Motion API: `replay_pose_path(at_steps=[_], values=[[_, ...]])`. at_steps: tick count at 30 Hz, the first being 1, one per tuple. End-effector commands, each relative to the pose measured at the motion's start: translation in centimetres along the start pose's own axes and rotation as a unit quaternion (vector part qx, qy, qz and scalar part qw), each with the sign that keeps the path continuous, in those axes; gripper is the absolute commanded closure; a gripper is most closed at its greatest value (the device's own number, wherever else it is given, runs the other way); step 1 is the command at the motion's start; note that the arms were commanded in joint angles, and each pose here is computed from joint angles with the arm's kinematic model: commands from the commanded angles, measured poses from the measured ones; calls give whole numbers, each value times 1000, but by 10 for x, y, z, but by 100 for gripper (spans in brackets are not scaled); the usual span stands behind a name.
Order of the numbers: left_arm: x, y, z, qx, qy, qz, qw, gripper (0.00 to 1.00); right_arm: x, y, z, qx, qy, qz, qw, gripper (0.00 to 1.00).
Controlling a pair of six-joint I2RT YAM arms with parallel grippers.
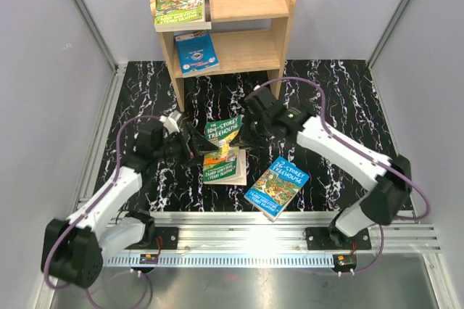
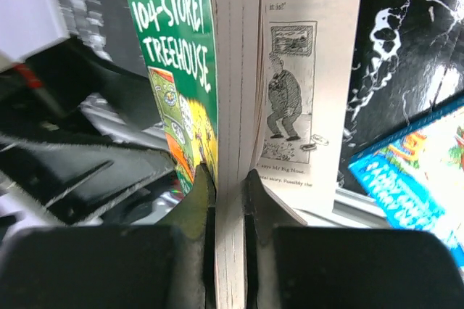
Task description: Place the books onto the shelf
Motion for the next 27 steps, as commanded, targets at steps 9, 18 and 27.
replay_pose_path(at_steps=[9, 18, 27], values=[[-65, 57, -16, -39, 27, -149, 988, 3, 11, 101, 4, -133, -37, 76, 987, 100], [-85, 73, -10, -61, 23, -123, 990, 28, 66, 122, 22, -120, 21, 225, 967, 100], [-83, 74, -3, -104, 20, -69, 992, 23, 71, 146, 31, -114, 28, 311, 943, 100]])
Point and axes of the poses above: each gripper's point midway between its finger pads, its own y axis back along the fingers, its own x axis along the line the jaws close on, z = x × y, the point moved 9 cm from there along y, back along the fingers, and after that the axes turned 1 degree about -y, right-handed, at the moved point
